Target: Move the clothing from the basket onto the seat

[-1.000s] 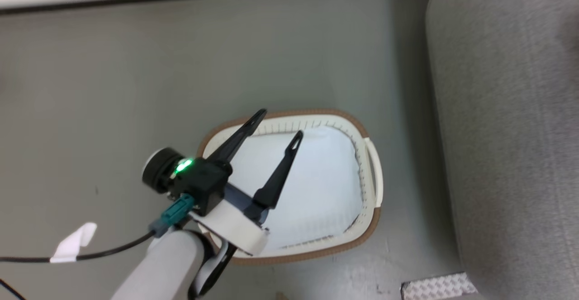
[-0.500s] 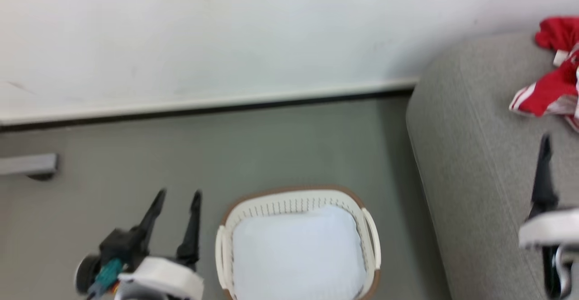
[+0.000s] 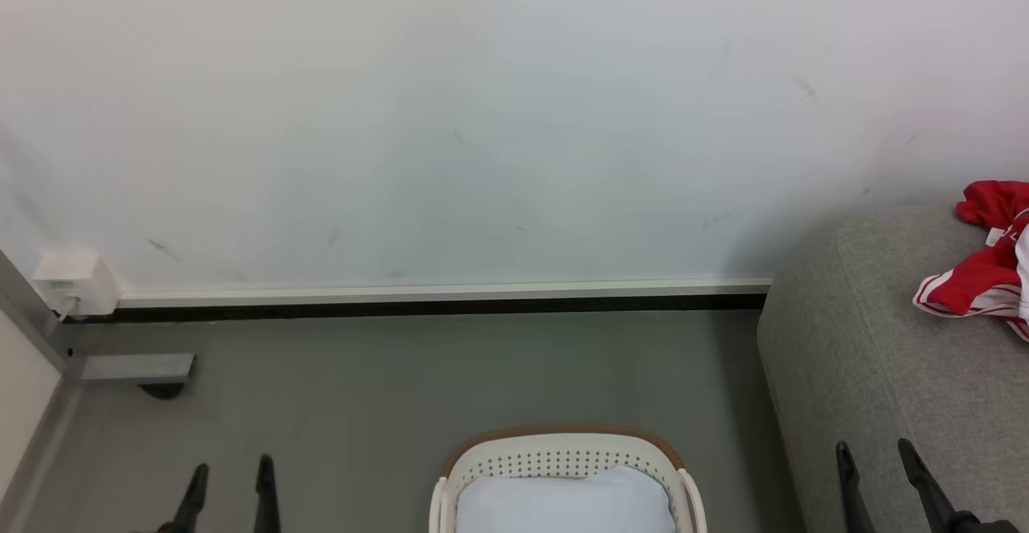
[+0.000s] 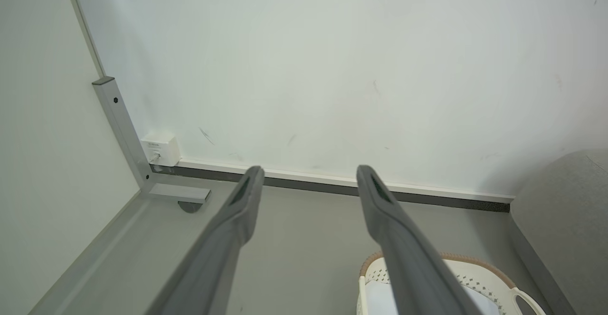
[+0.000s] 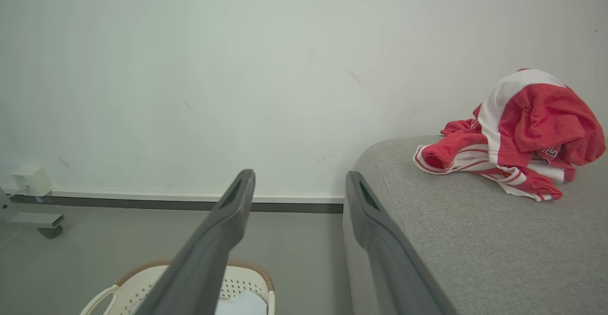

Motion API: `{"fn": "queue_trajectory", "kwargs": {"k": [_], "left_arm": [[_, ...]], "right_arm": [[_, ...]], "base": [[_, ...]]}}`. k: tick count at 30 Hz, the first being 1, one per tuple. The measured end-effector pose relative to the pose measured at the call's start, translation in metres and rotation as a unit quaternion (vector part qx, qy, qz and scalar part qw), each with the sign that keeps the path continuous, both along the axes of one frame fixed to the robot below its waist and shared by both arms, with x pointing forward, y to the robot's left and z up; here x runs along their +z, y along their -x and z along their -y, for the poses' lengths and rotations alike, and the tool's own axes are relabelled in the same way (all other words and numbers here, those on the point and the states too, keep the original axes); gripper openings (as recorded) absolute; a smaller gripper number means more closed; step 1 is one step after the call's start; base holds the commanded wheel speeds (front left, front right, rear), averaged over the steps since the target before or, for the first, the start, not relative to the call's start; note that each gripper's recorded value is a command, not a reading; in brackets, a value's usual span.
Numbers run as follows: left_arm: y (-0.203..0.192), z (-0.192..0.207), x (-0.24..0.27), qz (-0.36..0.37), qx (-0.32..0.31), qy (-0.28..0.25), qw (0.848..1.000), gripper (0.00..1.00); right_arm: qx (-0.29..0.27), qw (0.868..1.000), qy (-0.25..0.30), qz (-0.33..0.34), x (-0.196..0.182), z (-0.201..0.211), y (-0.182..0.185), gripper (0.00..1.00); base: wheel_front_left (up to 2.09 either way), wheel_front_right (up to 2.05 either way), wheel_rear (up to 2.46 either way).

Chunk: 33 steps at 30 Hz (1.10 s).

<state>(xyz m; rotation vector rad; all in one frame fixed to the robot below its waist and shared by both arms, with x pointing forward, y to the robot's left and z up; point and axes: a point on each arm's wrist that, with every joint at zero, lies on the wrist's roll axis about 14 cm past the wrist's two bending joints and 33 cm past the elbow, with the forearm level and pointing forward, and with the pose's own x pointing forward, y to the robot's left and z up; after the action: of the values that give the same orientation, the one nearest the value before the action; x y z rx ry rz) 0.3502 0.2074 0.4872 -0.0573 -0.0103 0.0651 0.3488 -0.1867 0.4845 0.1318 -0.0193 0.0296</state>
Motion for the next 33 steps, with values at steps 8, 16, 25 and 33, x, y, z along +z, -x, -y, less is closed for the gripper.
{"fn": "queue_trajectory", "kwargs": {"k": [8,16,25,33], "left_arm": [[0.007,0.014,0.001,0.007,-0.028,0.002,1.0,1.0],[0.003,0.021,0.003,0.011,-0.042,0.004,0.999,1.0],[0.0,0.028,0.001,0.009,-0.054,0.006,0.998,0.0],[0.009,0.029,-0.025,-0.035,-0.048,0.031,0.998,0.0]], "right_arm": [[0.002,1.0,-0.005,-0.001,-0.001,-0.002,0.006,1.0],[-0.007,1.0,-0.003,-0.001,-0.001,0.004,0.008,1.0],[-0.014,1.0,-0.004,-0.002,-0.002,0.009,0.01,0.0],[-0.019,0.999,-0.03,-0.036,-0.021,0.006,0.016,0.0]], "base": [[0.0,0.0,0.0],[0.0,0.0,0.0],[0.0,0.0,0.0],[0.0,0.0,0.0]]}}
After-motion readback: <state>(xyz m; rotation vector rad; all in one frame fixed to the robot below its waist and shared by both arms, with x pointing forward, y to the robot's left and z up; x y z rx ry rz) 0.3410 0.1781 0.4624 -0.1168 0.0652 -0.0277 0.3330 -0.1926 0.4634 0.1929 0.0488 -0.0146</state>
